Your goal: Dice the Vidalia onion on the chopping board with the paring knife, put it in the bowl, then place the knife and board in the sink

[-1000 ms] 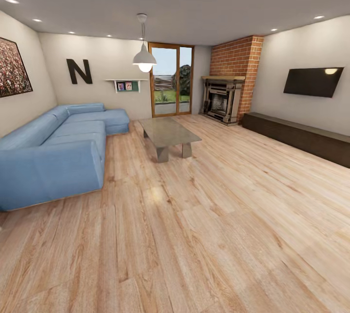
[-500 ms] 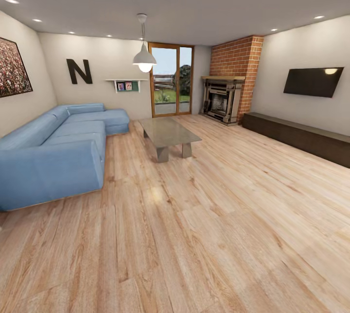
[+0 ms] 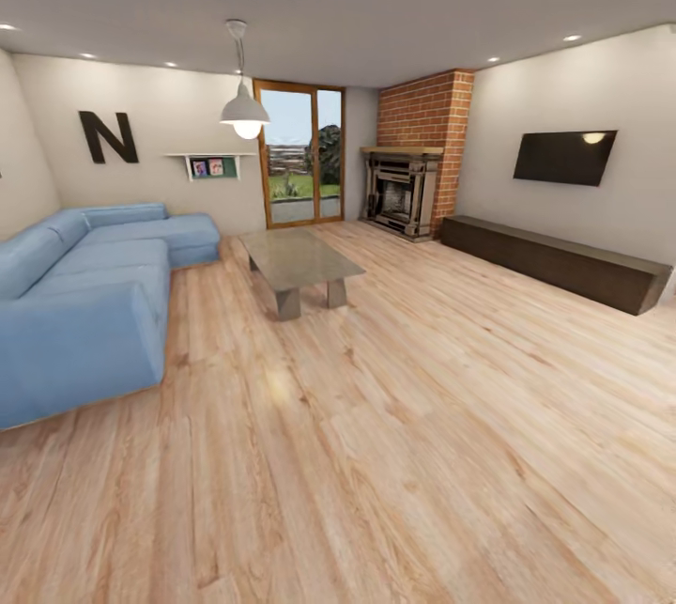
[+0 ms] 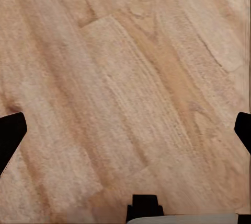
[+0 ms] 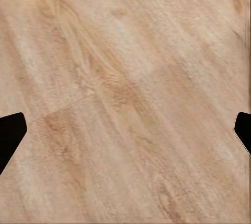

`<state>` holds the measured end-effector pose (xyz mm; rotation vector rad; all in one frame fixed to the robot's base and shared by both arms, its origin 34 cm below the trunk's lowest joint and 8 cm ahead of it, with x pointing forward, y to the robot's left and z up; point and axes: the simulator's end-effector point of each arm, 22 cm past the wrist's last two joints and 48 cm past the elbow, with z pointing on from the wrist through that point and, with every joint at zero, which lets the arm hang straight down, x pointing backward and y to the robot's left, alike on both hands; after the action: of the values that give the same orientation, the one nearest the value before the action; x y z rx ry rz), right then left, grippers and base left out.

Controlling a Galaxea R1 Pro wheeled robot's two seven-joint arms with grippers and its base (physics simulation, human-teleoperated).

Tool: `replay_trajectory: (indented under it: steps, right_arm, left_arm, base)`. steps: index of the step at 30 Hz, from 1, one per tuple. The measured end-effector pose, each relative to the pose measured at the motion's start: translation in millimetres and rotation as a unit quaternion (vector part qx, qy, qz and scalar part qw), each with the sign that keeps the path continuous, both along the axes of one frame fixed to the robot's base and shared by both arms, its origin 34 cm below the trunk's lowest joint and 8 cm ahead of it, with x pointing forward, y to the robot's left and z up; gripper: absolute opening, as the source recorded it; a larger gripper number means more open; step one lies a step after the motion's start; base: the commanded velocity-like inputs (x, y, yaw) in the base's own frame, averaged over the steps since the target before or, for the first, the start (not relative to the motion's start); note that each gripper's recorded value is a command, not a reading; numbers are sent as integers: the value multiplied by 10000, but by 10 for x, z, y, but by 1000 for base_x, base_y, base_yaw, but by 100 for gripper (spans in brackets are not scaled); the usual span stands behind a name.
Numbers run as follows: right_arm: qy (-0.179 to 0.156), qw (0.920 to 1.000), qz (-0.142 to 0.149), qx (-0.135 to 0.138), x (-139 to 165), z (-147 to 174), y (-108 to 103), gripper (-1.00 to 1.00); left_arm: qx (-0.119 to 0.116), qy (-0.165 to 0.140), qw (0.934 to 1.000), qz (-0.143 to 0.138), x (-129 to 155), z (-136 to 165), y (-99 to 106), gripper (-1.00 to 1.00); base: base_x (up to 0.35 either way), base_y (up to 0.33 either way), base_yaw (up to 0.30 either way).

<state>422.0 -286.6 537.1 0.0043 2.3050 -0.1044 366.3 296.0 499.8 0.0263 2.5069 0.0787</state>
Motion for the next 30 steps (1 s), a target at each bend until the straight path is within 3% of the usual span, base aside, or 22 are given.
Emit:
replay_trajectory:
  steps: [15, 30]
  right_arm:
    - [2, 10000, -5, -1, -2, -1, -4, 100]
    - [2, 10000, -14, -1, -2, -1, -9, 100]
  left_arm:
    - [-1, 9, 10000, -1, -7, -4, -4, 100]
    - [-10, 21, 10000, -1, -18, -11, -15, 100]
  base:
    - [329, -4, -278]
    - [318, -141, -279]
